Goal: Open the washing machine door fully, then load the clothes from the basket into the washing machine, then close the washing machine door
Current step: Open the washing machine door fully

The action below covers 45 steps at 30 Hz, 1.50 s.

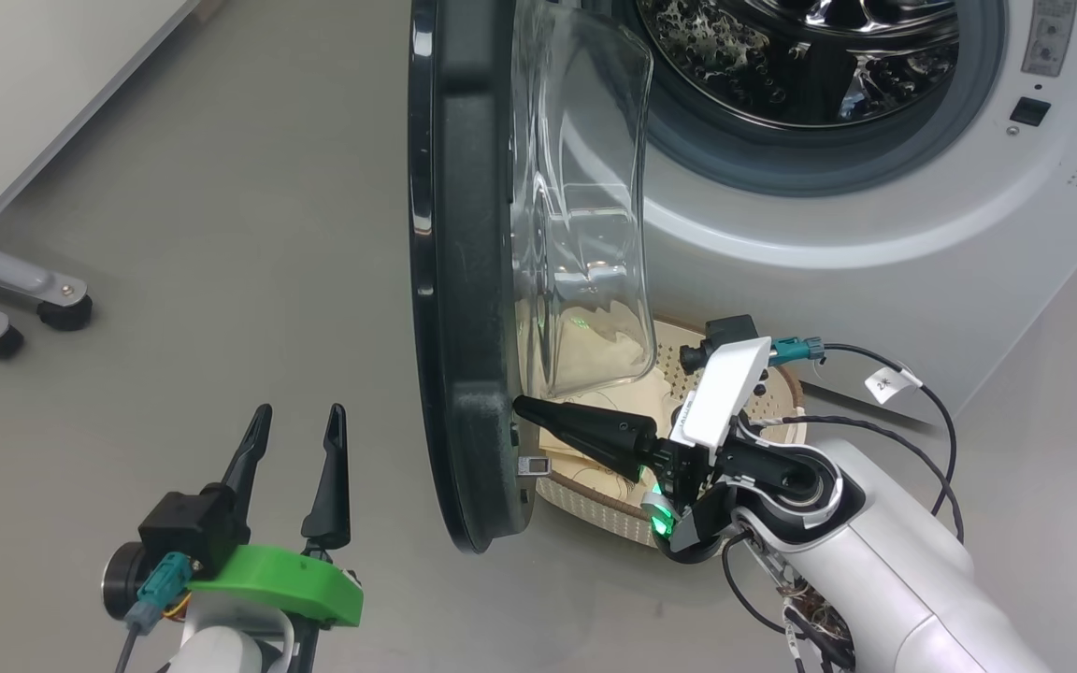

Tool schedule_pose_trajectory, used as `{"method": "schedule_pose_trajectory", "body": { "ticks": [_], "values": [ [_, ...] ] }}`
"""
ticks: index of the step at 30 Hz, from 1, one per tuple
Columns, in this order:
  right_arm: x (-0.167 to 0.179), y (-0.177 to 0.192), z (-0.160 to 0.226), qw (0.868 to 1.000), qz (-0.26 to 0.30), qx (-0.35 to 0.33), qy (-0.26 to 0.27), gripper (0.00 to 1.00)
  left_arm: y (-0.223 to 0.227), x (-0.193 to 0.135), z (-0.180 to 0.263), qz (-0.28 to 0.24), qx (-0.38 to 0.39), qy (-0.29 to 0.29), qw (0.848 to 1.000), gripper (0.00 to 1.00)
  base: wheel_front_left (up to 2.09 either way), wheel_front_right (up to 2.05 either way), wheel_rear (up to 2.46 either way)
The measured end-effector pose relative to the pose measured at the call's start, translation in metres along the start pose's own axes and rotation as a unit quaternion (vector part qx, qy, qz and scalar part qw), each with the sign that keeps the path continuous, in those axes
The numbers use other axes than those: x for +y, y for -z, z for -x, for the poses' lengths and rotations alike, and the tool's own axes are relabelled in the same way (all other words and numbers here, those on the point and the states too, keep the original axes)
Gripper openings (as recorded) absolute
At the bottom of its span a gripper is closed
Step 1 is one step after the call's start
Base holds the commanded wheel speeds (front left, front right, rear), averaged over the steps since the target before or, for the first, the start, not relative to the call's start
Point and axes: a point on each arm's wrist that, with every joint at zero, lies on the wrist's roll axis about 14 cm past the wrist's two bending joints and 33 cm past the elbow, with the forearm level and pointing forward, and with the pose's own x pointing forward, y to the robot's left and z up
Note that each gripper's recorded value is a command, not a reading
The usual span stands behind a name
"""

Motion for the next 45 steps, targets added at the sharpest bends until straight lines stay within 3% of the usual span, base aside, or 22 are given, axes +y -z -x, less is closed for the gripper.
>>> {"method": "schedule_pose_trajectory", "body": {
  "ticks": [11,23,30,37,38,39,40,41,42,45],
  "values": [
    [-0.006,-0.002,-0.002,1.000,-0.013,-0.021,0.005,0.00,0.002,0.002,0.001,-0.001,0.003,-0.004,1.000,1.00,0.00,0.00,0.00],
    [0.005,-0.042,0.015,0.993,-0.013,-0.119,-0.015,0.00,0.002,-0.001,-0.001,0.002,0.002,0.001,1.000,1.00,0.00,0.00,0.00],
    [0.013,-0.083,0.063,0.974,0.007,-0.226,-0.020,0.00,0.002,-0.007,-0.006,-0.001,0.001,0.013,1.000,1.00,0.00,0.00,0.00],
    [0.008,-0.101,0.113,0.949,0.021,-0.314,-0.009,0.00,0.003,-0.011,-0.010,-0.002,0.001,0.018,1.000,1.00,0.00,0.00,0.00],
    [0.009,-0.103,0.119,0.946,0.031,-0.323,-0.006,0.11,0.003,-0.011,-0.011,-0.003,0.001,0.019,1.000,1.00,0.00,0.00,0.00],
    [0.012,-0.105,0.125,0.942,0.038,-0.335,-0.006,0.35,0.005,-0.012,-0.010,-0.002,0.002,0.019,1.000,1.00,0.00,0.00,0.00],
    [0.014,-0.106,0.131,0.937,0.045,-0.346,-0.008,0.48,0.006,-0.012,-0.010,-0.002,0.005,0.020,1.000,1.00,0.00,0.00,0.00],
    [0.016,-0.107,0.137,0.933,0.052,-0.356,-0.007,0.89,0.008,-0.013,-0.009,-0.001,0.008,0.021,1.000,1.00,0.00,0.00,0.00],
    [0.017,-0.107,0.143,0.929,0.057,-0.366,-0.009,1.00,0.010,-0.014,-0.009,-0.001,0.009,0.023,1.000,1.00,0.00,0.00,0.00],
    [0.016,-0.107,0.161,0.913,0.064,-0.402,-0.005,1.00,0.010,-0.018,-0.010,-0.002,0.009,0.029,1.000,1.00,0.00,0.00,0.00]
  ]
}}
